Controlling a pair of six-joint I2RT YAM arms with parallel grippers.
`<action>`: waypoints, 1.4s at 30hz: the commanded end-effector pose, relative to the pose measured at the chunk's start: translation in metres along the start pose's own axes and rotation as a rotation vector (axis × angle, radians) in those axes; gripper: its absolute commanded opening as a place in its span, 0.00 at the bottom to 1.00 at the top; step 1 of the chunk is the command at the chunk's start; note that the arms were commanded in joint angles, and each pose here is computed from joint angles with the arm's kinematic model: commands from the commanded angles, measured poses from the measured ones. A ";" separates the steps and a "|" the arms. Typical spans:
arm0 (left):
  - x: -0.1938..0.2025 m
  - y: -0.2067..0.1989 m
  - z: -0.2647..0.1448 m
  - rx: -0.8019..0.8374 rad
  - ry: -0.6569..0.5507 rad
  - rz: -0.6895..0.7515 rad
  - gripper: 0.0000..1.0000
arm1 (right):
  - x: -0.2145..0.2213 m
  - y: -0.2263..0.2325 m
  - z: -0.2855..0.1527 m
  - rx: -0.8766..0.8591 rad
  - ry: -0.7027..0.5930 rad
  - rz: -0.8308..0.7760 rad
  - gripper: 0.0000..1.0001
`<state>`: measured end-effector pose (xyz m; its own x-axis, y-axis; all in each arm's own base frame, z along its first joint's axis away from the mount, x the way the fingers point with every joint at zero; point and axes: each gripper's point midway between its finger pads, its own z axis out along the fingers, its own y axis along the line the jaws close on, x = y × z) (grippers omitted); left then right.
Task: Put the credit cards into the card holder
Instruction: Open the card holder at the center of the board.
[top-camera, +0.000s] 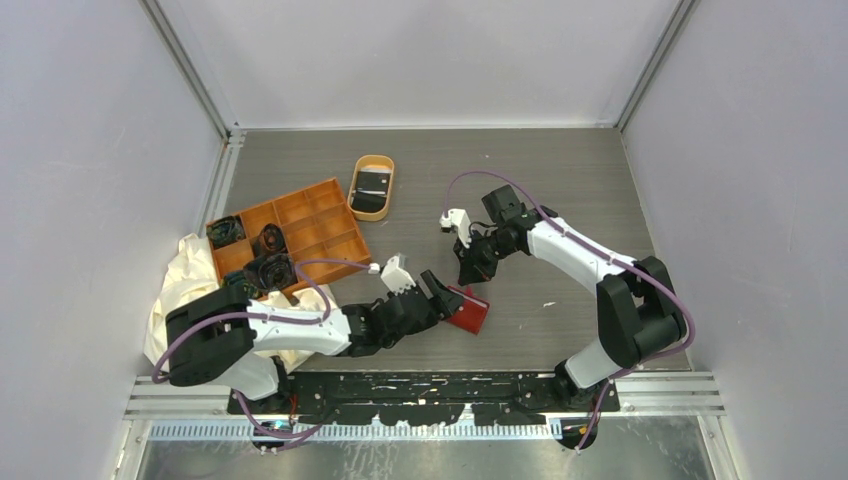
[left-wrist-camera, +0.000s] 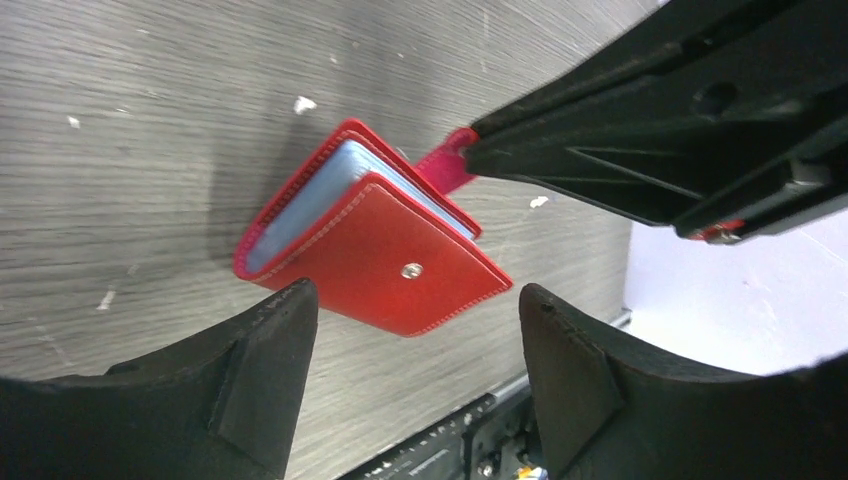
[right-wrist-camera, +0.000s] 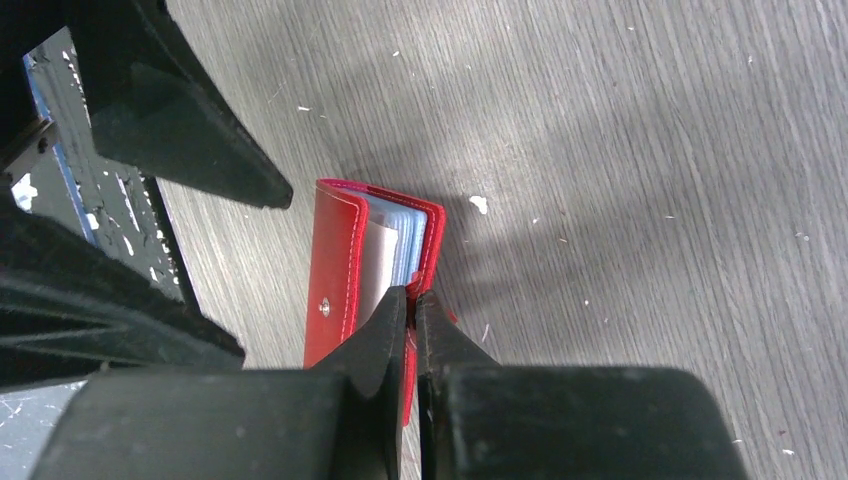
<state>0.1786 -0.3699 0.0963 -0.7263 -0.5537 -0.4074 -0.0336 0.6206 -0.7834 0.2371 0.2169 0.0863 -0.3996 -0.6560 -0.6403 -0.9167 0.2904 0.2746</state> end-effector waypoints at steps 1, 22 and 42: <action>-0.018 0.004 0.001 -0.047 -0.093 -0.003 0.78 | -0.034 0.001 -0.017 0.019 -0.101 -0.057 0.01; 0.002 0.009 0.012 -0.285 -0.004 -0.037 0.79 | -0.033 -0.003 -0.021 0.025 -0.108 -0.043 0.01; -0.026 0.026 0.022 0.024 0.135 0.267 0.00 | -0.002 -0.038 -0.064 0.183 -0.112 0.069 0.01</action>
<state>0.2100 -0.3539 0.0751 -0.7814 -0.4331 -0.4494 -0.0086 0.7275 -0.6861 0.2618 0.1745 0.1118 -0.4747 -0.5519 -0.6856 -0.8689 0.4180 0.2651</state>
